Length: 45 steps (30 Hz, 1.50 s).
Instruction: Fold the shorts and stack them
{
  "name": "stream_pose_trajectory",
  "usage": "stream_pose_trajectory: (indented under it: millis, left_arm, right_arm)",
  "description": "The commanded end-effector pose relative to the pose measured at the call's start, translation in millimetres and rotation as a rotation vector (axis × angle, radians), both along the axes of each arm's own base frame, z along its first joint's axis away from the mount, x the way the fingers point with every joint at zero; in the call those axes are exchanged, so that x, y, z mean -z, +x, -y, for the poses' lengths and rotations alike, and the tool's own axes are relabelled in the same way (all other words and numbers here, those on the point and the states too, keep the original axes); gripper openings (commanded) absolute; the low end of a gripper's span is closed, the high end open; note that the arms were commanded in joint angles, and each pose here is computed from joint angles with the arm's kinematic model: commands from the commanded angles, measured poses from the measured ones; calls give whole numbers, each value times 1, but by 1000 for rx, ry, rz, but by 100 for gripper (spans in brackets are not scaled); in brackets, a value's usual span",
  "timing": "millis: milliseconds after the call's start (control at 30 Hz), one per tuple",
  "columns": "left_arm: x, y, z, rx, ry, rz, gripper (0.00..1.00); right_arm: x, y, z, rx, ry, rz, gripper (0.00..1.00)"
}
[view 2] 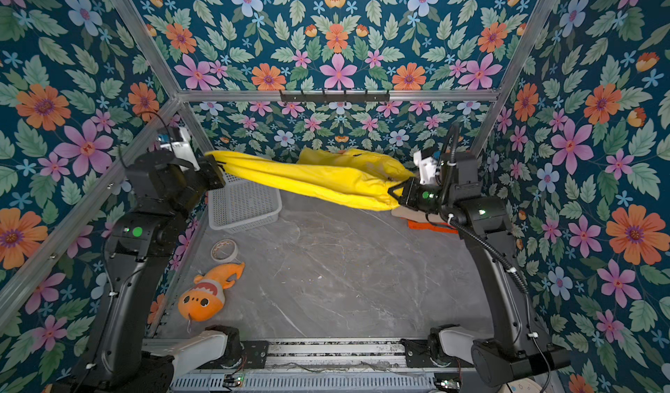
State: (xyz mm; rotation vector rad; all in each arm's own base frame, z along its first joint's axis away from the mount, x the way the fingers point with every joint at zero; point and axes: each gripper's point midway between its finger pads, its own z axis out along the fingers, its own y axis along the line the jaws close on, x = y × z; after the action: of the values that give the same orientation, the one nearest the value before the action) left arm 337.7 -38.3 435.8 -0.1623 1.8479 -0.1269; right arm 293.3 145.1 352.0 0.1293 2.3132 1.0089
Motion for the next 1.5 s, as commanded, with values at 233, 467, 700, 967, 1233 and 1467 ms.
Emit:
stream_pose_trajectory:
  millis: [233, 467, 700, 967, 1233, 1467]
  left_arm:
    - [209, -68, 12, 25, -144, -553, 0]
    - [276, -104, 17, 5, -209, -778, 0]
    - [230, -103, -3, -47, -105, -724, 0]
    - [149, -40, -11, -30, 99, -578, 0]
    - [110, 66, 30, 104, 106, -447, 0]
    - [124, 130, 72, 203, 121, -439, 0]
  right_arm:
    - [221, -119, 10, 92, 53, -655, 0]
    - [266, -172, 13, 105, 26, -845, 0]
    - [253, -190, 9, 77, 25, -898, 0]
    - [206, -173, 9, 94, 27, -826, 0]
    - [185, -121, 15, 150, 92, -804, 0]
    - [201, -107, 11, 153, 195, -886, 0]
